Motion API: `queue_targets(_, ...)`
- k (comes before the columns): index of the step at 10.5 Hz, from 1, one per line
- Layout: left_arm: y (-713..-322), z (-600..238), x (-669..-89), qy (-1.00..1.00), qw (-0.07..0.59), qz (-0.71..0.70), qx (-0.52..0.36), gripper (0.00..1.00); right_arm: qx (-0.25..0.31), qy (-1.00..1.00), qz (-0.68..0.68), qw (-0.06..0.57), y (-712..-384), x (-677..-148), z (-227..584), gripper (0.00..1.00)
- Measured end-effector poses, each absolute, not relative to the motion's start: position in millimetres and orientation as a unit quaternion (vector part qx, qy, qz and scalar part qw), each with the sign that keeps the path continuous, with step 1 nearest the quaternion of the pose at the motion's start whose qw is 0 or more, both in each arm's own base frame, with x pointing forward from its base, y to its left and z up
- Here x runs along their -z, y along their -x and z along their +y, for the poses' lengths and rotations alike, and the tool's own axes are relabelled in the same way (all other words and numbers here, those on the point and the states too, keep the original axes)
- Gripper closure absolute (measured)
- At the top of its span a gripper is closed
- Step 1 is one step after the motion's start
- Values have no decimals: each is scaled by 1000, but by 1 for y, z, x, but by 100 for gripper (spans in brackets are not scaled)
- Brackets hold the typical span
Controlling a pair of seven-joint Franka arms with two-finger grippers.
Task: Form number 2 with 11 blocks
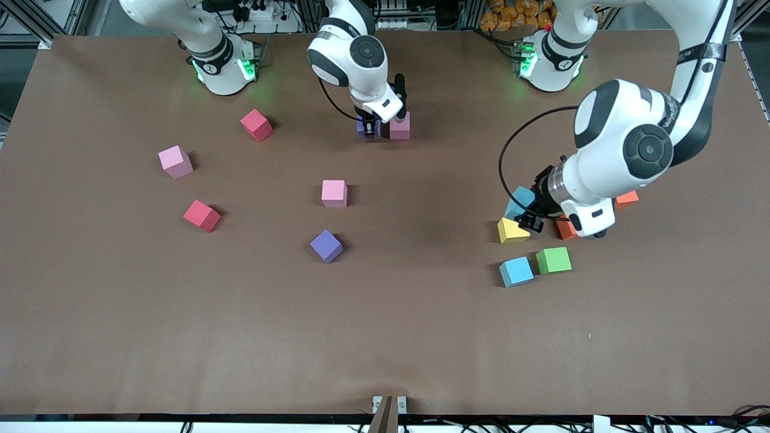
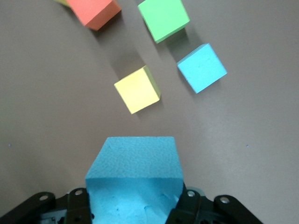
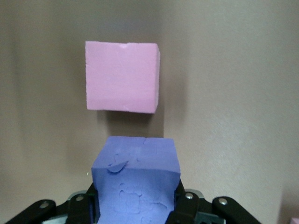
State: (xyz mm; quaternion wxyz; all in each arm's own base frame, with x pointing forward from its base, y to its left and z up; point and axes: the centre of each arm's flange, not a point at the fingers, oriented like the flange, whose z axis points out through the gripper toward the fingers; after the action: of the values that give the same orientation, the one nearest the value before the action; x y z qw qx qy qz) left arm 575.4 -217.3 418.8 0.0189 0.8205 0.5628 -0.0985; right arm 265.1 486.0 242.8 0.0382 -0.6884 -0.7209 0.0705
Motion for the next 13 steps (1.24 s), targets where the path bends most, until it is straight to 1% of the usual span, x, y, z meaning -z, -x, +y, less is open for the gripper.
queue_targets(3,-566,-227,-407,-794,10,596,118,42,-79,695,-714,40,-255,-228,492,42)
queue_targets(6,-547,-246,-391,-780,-12,612,132,42,-81,697,-712,42,-244,-222,504,42)
queue_targets(11,-493,-263,-375,-792,-49,592,138,42,-87,699,-708,44,-246,-207,510,42)
queue_targets(13,-478,-269,-368,-796,-58,585,143,42,-88,698,-709,45,-245,-202,512,42)
